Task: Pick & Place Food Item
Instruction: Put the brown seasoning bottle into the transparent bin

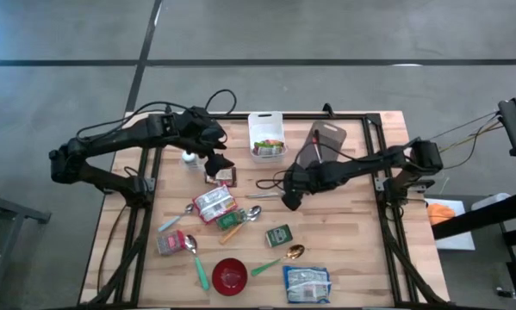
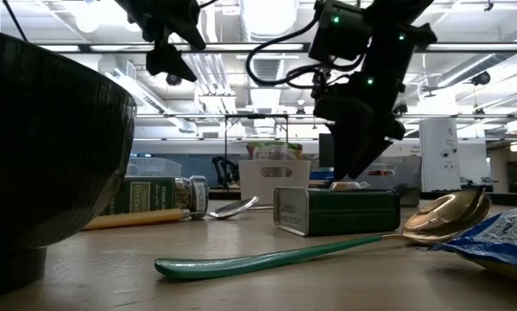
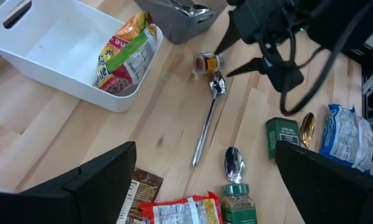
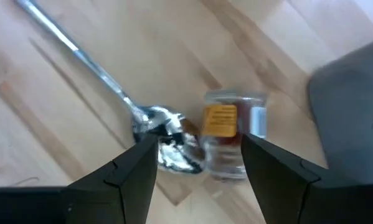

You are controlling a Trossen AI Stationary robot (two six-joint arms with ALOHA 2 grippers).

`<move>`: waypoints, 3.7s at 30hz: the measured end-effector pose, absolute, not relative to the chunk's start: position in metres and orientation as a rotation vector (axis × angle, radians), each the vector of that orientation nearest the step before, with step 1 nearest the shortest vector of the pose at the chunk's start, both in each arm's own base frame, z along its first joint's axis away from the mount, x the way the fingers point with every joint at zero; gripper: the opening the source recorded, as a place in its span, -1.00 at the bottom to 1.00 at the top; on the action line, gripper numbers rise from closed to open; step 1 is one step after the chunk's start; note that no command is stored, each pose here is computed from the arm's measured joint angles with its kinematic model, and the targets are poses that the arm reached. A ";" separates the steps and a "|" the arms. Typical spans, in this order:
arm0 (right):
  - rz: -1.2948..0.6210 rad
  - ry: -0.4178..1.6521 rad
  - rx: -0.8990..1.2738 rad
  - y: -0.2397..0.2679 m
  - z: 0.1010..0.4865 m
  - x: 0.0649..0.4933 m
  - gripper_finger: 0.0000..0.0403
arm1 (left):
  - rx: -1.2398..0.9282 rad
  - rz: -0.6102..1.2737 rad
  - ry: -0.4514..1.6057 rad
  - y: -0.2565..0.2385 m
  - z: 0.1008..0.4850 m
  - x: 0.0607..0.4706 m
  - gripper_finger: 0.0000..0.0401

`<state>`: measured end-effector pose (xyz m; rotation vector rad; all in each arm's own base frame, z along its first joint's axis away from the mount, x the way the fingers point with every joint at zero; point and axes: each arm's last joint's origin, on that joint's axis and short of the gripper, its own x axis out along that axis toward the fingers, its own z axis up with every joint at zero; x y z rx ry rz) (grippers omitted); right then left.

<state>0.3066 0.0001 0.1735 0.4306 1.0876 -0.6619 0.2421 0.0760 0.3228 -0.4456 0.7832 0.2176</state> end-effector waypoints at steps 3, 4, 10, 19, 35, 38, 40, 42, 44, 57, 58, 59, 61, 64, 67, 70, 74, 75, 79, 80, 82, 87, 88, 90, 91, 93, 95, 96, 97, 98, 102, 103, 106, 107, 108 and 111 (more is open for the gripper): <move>-0.684 1.088 0.452 -0.003 0.175 0.307 0.13 | -0.450 0.214 0.797 0.075 0.322 0.241 0.93; -0.699 1.100 0.458 -0.003 0.173 0.305 0.13 | -0.450 0.213 0.800 0.075 0.321 0.241 0.93; -0.715 1.103 0.490 -0.002 0.169 0.299 0.13 | -0.450 0.211 0.805 0.074 0.321 0.241 0.93; -0.664 1.158 0.482 -0.001 0.162 0.294 0.13 | -0.449 0.211 0.805 0.074 0.321 0.241 0.93; -0.818 0.956 0.811 -0.002 0.191 0.303 0.13 | -0.449 0.210 0.805 0.074 0.321 0.241 0.93; -0.870 0.932 0.868 -0.009 0.198 0.303 0.13 | -0.449 0.209 0.806 0.074 0.321 0.241 0.93; -0.886 0.930 0.872 -0.014 0.203 0.304 0.13 | -0.449 0.209 0.805 0.074 0.321 0.241 0.93; -0.906 0.939 0.871 -0.020 0.205 0.306 0.13 | -0.449 0.209 0.803 0.074 0.321 0.242 0.93; -0.947 0.958 0.889 -0.025 0.206 0.308 0.13 | -0.451 0.210 0.802 0.074 0.321 0.242 0.93; -1.050 1.050 0.961 -0.041 0.198 0.320 0.13 | -0.472 0.217 0.805 0.073 0.321 0.242 0.93; -1.057 1.053 0.963 -0.042 0.196 0.319 0.13 | -0.473 0.216 0.805 0.073 0.321 0.242 0.93; -1.066 1.061 0.964 -0.042 0.194 0.318 0.13 | -0.473 0.216 0.805 0.073 0.321 0.242 0.93; -1.079 1.074 0.972 -0.042 0.190 0.318 0.13 | -0.475 0.216 0.805 0.072 0.321 0.242 0.93; -1.094 1.083 0.973 -0.042 0.186 0.316 0.13 | -0.489 0.222 0.804 0.072 0.321 0.242 0.93; -1.113 1.069 0.981 -0.044 0.183 0.315 0.13 | -0.489 0.222 0.804 0.072 0.321 0.242 0.93; -1.120 1.071 0.983 -0.046 0.180 0.315 0.13 | -0.489 0.222 0.804 0.072 0.321 0.242 0.93; -1.122 1.082 0.980 -0.046 0.174 0.320 0.13 | -0.489 0.222 0.804 0.072 0.321 0.242 0.93; -1.118 1.078 0.983 -0.046 0.174 0.321 0.13 | -0.489 0.222 0.804 0.072 0.321 0.242 0.93; -1.125 1.074 0.990 -0.047 0.171 0.323 0.13 | -0.493 0.210 0.805 0.071 0.321 0.242 0.93; -1.128 1.080 0.988 -0.047 0.169 0.323 0.13 | -0.493 0.209 0.806 0.071 0.321 0.242 0.93; -1.130 1.088 0.986 -0.047 0.166 0.324 0.13 | -0.492 0.206 0.806 0.070 0.321 0.242 0.93; -1.121 1.106 0.969 -0.048 0.158 0.328 0.13 | -0.489 0.200 0.808 0.069 0.321 0.243 0.93; -1.118 1.102 0.972 -0.048 0.156 0.329 0.13 | -0.489 0.200 0.809 0.069 0.321 0.243 0.93; -1.116 1.116 0.972 -0.048 0.153 0.330 0.13 | -0.490 0.200 0.810 0.069 0.321 0.242 0.93; -1.117 1.123 0.970 -0.048 0.152 0.330 0.13 | -0.490 0.200 0.810 0.069 0.321 0.242 0.93; -1.119 1.130 0.966 -0.048 0.150 0.329 0.13 | -0.490 0.200 0.812 0.069 0.321 0.242 0.93; -1.122 1.132 0.964 -0.048 0.150 0.329 0.13 | -0.491 0.201 0.816 0.068 0.320 0.242 0.93; -1.122 1.132 0.962 -0.048 0.149 0.328 0.13 | -0.491 0.201 0.818 0.068 0.320 0.242 0.93; -1.123 1.133 0.957 -0.049 0.149 0.328 0.11 | -0.491 0.201 0.820 0.068 0.320 0.242 0.93; -1.124 1.136 0.949 -0.049 0.149 0.328 0.08 | -0.491 0.201 0.820 0.068 0.320 0.242 0.93; -1.124 1.135 0.941 -0.050 0.149 0.328 -0.09 | -0.491 0.201 0.822 0.068 0.320 0.242 0.93; -1.122 1.136 0.937 -0.050 0.149 0.328 -0.09 | -0.491 0.201 0.822 0.068 0.320 0.242 0.93; -1.119 1.136 0.935 -0.050 0.149 0.328 -0.09 | -0.491 0.201 0.823 0.068 0.320 0.242 0.93; -1.118 1.135 0.935 -0.050 0.149 0.328 -0.09 | -0.491 0.201 0.823 0.068 0.320 0.242 0.93; -1.117 1.135 0.936 -0.050 0.149 0.328 -0.09 | -0.492 0.201 0.823 0.068 0.320 0.242 0.93; -1.115 1.131 0.937 -0.050 0.150 0.328 -0.09 | -0.492 0.202 0.827 0.068 0.320 0.241 0.93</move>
